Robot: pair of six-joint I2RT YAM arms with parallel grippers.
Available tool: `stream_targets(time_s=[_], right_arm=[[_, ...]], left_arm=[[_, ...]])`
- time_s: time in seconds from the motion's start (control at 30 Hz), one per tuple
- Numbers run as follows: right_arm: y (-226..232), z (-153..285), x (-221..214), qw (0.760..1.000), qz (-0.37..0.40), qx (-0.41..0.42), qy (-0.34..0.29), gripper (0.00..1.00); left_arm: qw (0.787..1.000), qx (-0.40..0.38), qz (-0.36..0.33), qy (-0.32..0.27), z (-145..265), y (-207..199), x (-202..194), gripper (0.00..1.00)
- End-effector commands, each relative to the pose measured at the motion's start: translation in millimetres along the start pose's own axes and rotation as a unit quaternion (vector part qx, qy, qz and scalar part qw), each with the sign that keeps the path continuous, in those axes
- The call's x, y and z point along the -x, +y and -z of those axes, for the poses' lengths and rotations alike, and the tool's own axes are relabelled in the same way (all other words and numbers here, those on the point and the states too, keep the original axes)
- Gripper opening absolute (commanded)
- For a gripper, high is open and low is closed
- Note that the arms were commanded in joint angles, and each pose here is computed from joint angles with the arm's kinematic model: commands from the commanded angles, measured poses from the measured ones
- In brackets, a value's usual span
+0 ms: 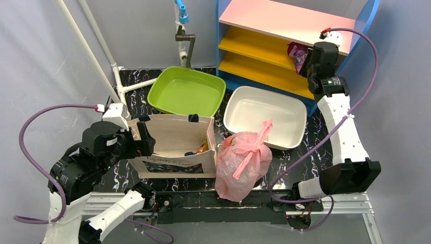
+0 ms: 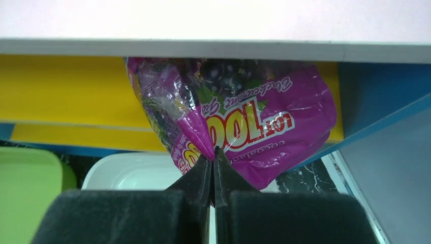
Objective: Place the food into the grocery bag and tie it
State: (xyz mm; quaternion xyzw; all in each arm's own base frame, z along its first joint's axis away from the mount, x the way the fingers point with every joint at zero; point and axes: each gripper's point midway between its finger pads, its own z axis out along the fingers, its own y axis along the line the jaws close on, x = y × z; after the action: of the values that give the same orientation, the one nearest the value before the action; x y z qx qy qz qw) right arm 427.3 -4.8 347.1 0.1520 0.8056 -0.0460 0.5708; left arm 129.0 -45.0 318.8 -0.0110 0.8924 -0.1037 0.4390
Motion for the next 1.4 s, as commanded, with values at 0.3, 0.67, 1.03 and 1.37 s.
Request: stream_targets(time_s=[0.3,0.67,1.03,1.37], right_arm=[[49,115,47,0.982,-0.058,0.17,-0.066,0.01],[81,199,87,0.946,-0.066,0.296,-0.11,0.01],[130,280,114,0.867,-0.079,0.478,-0.114,0.01],[154,306,117,0.825,-0.072,0.551,-0.102,0.01]], left_arm=[[0.992,0.121,-0.047,0.005,-4,34,23,0.73],[0.975,0.182,-0.115,0.051,-34,40,33,0.62],[0.962,0.224,-0.102,0.117,-57,57,11,0.62],[0.958,0.224,-0.091,0.152,-75,64,-9,0.54]])
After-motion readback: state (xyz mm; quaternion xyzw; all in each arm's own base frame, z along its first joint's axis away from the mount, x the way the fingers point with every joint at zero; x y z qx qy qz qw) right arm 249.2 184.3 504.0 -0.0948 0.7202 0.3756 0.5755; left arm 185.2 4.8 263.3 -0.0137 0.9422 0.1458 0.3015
